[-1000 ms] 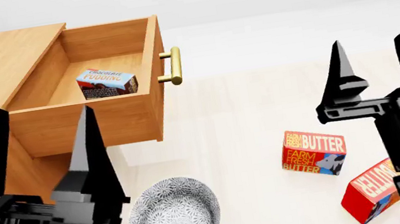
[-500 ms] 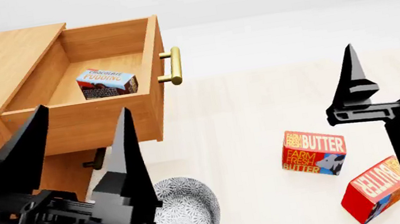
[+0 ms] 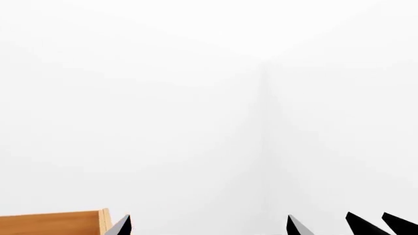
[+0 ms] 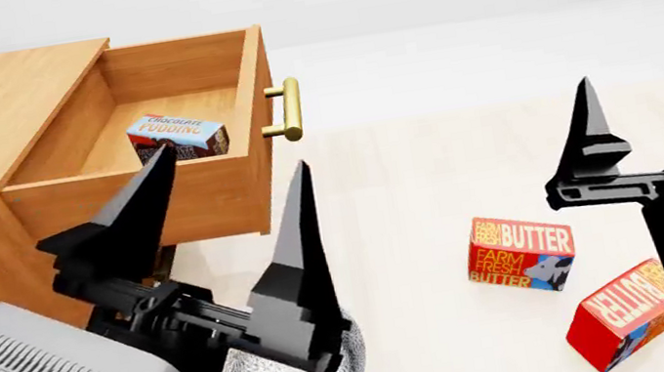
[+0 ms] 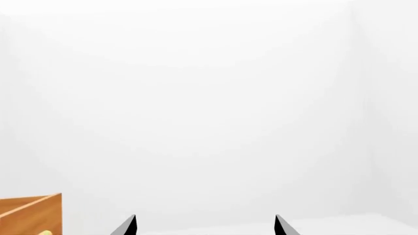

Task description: Put the chocolate pudding in the top drawer of the cabinet and close it.

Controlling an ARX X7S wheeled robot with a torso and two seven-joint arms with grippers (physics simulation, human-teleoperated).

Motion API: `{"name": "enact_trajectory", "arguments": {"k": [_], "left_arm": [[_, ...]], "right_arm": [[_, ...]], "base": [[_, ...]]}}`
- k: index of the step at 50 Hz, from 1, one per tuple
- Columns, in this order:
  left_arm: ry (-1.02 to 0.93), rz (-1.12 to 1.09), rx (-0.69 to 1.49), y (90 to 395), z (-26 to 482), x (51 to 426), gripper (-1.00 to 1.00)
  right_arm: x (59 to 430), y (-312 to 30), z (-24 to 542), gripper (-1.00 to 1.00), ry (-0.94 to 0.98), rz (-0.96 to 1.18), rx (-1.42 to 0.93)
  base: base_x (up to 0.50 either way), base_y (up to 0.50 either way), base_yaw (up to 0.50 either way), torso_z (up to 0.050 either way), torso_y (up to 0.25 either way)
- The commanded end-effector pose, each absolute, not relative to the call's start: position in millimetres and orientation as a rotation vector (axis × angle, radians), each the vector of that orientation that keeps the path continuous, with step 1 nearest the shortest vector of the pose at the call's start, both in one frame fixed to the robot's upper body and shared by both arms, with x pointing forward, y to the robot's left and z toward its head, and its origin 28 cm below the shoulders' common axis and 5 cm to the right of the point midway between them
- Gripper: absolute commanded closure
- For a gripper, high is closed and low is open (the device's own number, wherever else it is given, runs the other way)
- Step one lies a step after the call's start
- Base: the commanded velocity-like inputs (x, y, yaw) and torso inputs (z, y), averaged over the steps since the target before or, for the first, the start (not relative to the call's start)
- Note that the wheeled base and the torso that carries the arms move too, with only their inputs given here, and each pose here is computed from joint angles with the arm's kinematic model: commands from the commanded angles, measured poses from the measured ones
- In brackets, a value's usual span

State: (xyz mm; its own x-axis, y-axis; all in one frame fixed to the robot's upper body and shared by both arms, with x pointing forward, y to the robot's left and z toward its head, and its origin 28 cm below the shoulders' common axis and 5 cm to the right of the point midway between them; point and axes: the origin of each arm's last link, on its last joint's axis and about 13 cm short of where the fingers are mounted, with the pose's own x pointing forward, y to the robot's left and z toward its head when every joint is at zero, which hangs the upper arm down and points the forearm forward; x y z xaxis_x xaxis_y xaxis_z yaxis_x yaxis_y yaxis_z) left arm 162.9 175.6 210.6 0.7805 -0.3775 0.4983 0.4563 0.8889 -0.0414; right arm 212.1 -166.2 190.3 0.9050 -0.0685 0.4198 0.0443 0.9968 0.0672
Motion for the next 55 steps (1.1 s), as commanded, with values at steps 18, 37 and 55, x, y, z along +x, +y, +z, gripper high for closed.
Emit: {"name": "enact_trajectory", "arguments": {"k": [18,37,55], "left_arm": [[-0.487,-0.556,-0.174,141,205,173,-1.0],[-0.46,-0.541,-0.205,122,196,185,-1.0],[-0.425,-0.458,-0.217,109,187,207,-1.0]], "right_arm": [[211,-171,189,-1.0,-0.427,-0.097,0.042],[213,-171,188,-1.0,-0.422,-0.097,0.041],[214,-171,187,-1.0,-0.421,-0.096,0.039]], "base": [[0.0,0.0,0.0,0.0,0.0],[0.0,0.0,0.0,0.0,0.0],[0.0,0.0,0.0,0.0,0.0]]}}
